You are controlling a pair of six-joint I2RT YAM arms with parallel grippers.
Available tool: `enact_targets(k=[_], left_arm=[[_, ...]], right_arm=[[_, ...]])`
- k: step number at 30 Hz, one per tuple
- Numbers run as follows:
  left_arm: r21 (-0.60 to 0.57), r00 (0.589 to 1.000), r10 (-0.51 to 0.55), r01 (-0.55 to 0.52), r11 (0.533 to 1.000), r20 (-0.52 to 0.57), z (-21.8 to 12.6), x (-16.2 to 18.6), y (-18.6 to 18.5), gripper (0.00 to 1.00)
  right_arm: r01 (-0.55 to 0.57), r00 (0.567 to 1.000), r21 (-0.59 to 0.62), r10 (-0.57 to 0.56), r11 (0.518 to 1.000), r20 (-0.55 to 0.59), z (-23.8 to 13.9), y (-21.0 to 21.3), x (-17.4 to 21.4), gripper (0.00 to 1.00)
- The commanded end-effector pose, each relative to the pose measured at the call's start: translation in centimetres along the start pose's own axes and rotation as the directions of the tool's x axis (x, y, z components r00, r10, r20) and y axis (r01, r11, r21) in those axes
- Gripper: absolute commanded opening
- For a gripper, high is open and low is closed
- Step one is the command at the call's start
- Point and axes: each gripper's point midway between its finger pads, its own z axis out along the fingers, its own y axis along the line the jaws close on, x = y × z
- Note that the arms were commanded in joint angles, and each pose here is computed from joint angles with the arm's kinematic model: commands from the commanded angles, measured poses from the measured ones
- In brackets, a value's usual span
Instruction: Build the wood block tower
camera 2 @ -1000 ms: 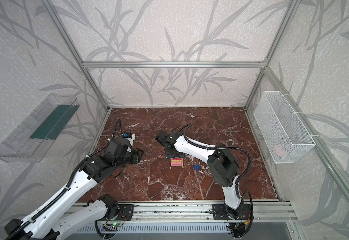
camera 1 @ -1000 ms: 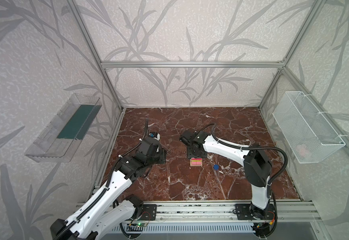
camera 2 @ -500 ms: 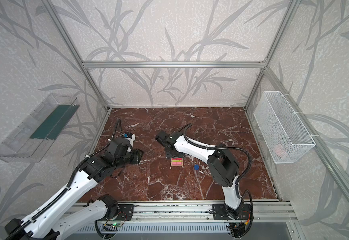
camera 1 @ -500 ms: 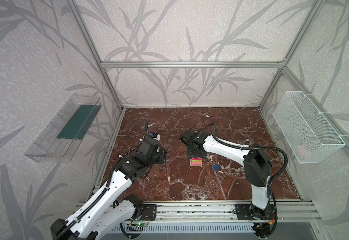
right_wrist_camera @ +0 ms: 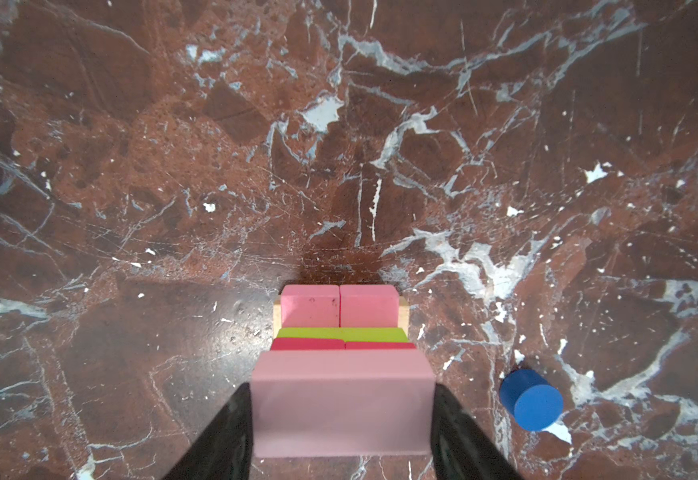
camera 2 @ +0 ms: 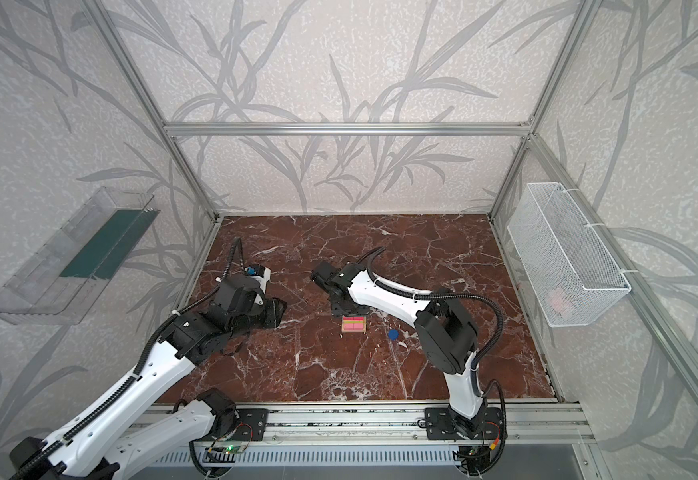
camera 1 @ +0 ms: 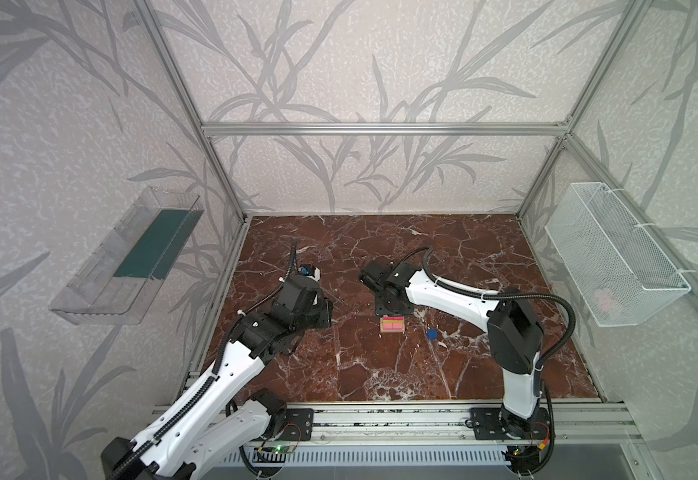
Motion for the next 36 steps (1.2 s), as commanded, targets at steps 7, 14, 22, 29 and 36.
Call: enact_targets(k=[7, 14, 22, 29, 36], left_arm=[[-0.025, 1.0, 0.011, -0.012, 1.0, -0.019, 0.3, 0.6, 0.6, 0.39], [-0.024, 1.0, 0.012, -0.012, 1.0, -0.018, 0.2, 0.6, 0.6, 0.39], [-0.026, 1.0, 0.01, -0.01, 1.0, -0.016, 0.1, 0.6, 0.7, 0.39], [-0.027, 1.0, 0.01, -0.01, 1.0, -0.018, 0.2, 0.6, 0.7, 0.39], [-0.026, 1.0, 0.01, -0.01, 1.0, -0.018, 0.2, 0.7, 0.7, 0.39]], right_arm=[[0.006, 1.0, 0.011, -0.006, 1.0, -0.006, -1.0, -0.4, 0.3, 0.61], [0.012, 1.0, 0.005, -0.012, 1.0, -0.002, -1.4, -0.2, 0.0, 0.6], [0.014, 1.0, 0.003, -0.014, 1.0, 0.003, -1.9, -0.2, -0.2, 0.6], [0.015, 1.0, -0.007, -0.015, 1.0, -0.009, -1.7, 0.0, 0.0, 0.6], [0.012, 1.0, -0.008, -0.012, 1.0, -0.018, -1.4, 0.1, 0.2, 0.6]])
